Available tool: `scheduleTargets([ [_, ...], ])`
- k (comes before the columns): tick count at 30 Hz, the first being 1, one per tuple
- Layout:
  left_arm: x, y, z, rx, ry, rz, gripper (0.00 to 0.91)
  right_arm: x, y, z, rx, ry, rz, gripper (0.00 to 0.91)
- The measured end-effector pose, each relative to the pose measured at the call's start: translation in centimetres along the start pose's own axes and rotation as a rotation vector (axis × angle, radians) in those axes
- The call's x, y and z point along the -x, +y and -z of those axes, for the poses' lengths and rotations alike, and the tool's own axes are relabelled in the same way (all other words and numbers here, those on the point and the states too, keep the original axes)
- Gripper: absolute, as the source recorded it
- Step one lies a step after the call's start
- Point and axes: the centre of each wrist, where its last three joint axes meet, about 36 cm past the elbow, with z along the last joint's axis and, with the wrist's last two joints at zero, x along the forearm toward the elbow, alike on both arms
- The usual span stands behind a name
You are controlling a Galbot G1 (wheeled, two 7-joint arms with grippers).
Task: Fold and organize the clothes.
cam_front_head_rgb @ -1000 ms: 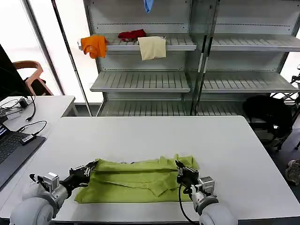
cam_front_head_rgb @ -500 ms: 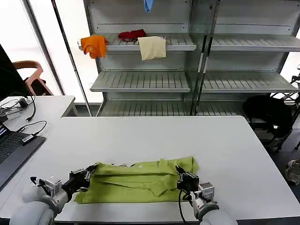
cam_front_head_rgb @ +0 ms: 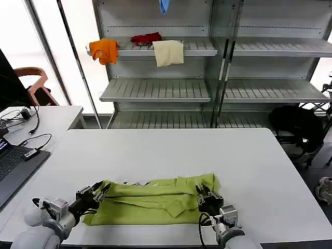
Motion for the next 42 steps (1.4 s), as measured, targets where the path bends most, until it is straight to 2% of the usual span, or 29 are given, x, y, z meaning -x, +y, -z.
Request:
scheduleTargets([
  [9, -1.4, -1.4, 0.6, -0.083, -0.063, 0.074, 0.907, -0.9, -1.7, 3.3, -0.031, -0.117, -0.069, 0.907],
  [18, -1.8, -4.1, -1.9, -0.202, -0.084, 0.187, 0.907, 0.0, -3.5, 6.4, 0.024, -0.257, -0.111, 0.907],
  [34, -0.5, -6.5, -5.3, -0.308, -0.089, 0.299, 0.907, 1.3, -4.3, 7.0, 0.067, -0.301, -0.124, 0.907],
  [37, -0.2, -6.8, -5.9, -0.318, -0.081, 0.304, 0.665, 1.3, -4.3, 7.1, 0.069, -0.305, -0.122, 0.907],
  [38, -0.2, -6.9, -6.1, -0.321, -0.077, 0.307, 0.484, 1.3, -4.3, 7.1, 0.068, -0.306, -0.121, 0.907],
  [39, -0.1, -7.0, -6.3, -0.323, -0.075, 0.308, 0.343, 1.4, -4.3, 7.2, 0.068, -0.307, -0.121, 0.907],
  [40, 0.0, -7.1, -6.5, -0.324, -0.073, 0.308, 0.141, 1.4, -4.3, 7.2, 0.068, -0.308, -0.120, 0.907],
  [41, 0.0, -7.1, -6.6, -0.325, -0.072, 0.310, 0.000, 1.4, -4.3, 7.1, 0.068, -0.308, -0.120, 0.907],
  [42, 0.1, -7.2, -6.7, -0.326, -0.073, 0.310, 0.000, 1.5, -4.4, 7.1, 0.068, -0.307, -0.120, 0.907],
])
